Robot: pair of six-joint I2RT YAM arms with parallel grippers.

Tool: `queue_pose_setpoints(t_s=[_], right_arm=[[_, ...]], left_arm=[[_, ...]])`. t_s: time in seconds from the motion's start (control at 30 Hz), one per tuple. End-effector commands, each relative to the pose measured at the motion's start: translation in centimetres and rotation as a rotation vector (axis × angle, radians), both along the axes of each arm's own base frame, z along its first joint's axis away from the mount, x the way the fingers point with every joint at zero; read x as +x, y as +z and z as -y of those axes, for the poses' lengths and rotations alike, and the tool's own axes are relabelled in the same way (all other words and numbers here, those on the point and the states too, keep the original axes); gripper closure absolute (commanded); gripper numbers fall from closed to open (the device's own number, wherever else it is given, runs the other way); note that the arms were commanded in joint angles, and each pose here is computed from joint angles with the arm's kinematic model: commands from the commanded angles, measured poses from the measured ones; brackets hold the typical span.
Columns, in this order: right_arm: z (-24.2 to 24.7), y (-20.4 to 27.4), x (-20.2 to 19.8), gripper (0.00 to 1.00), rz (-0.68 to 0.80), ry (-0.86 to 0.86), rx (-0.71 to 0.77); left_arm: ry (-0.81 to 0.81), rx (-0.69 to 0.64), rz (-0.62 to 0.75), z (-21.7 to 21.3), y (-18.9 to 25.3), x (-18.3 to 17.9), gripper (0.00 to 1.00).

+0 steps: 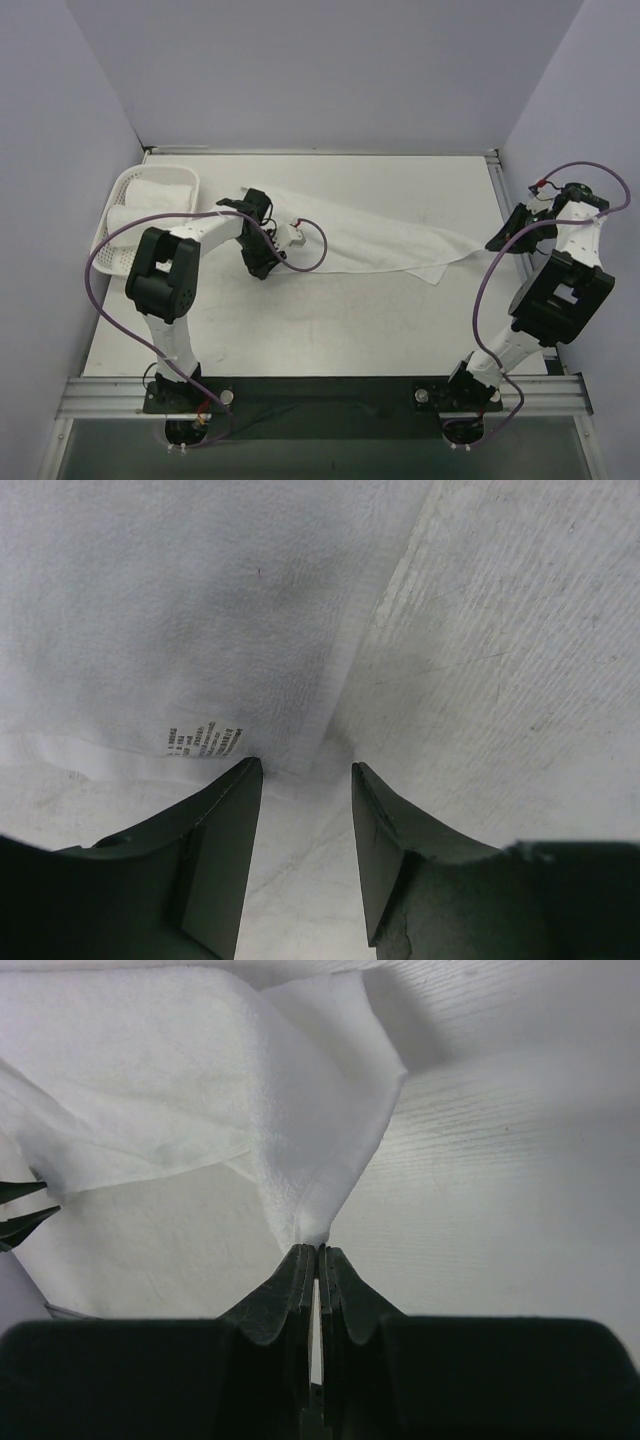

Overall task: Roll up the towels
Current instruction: Flatten the towel

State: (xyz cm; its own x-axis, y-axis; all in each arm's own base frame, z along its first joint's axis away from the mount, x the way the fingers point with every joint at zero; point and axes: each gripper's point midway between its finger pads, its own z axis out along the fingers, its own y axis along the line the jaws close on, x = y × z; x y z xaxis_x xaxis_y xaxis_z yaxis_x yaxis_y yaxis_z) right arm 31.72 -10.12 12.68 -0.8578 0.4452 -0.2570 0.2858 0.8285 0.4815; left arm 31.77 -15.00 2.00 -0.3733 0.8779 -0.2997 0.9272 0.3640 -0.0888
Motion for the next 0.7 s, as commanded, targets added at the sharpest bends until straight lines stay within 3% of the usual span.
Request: queue_pose_setpoints(t_s=[0.0, 0.07, 0.1, 0.2, 0.33, 0.47, 0.67], right_arm=[[-0.6, 0.7, -0.7, 1.0, -0.017, 0.018, -0.002], [-0.7, 0.6, -0.8, 1.0, -0.021, 0.019, 0.001], [-0.7, 0.6, -0.8, 1.0, -0.021, 0.02, 0.001], [-0.7, 0.5, -0.8, 1.0, -0.023, 0.019, 0.001], [-0.9, 1.1, -0.3, 1.0, -0.005, 0.017, 0.01], [-0.7, 3.4, 1.1, 1.0, 0.062, 0.007, 0.002], [-0.2, 11.6, 4.7, 1.0, 0.28, -0.015, -0.008]], left_arm=[[-0.052, 0.037, 0.016, -0.8, -1.0, 0.0, 0.49], [-0.06, 0.043, 0.007, -0.9, -1.5, -0.3, 0.54], [-0.064, 0.046, 0.004, -0.9, -1.7, -0.3, 0.66], [-0.06, 0.053, 0.006, -1.1, -2.1, -0.2, 0.87], [-0.021, 0.046, 0.052, -1.1, -0.9, 0.8, 1.0], [0.122, -0.048, 0.134, -1.4, 3.8, 3.9, 1.0], [0.377, -0.338, 0.388, -2.8, 18.6, 10.6, 1.0]])
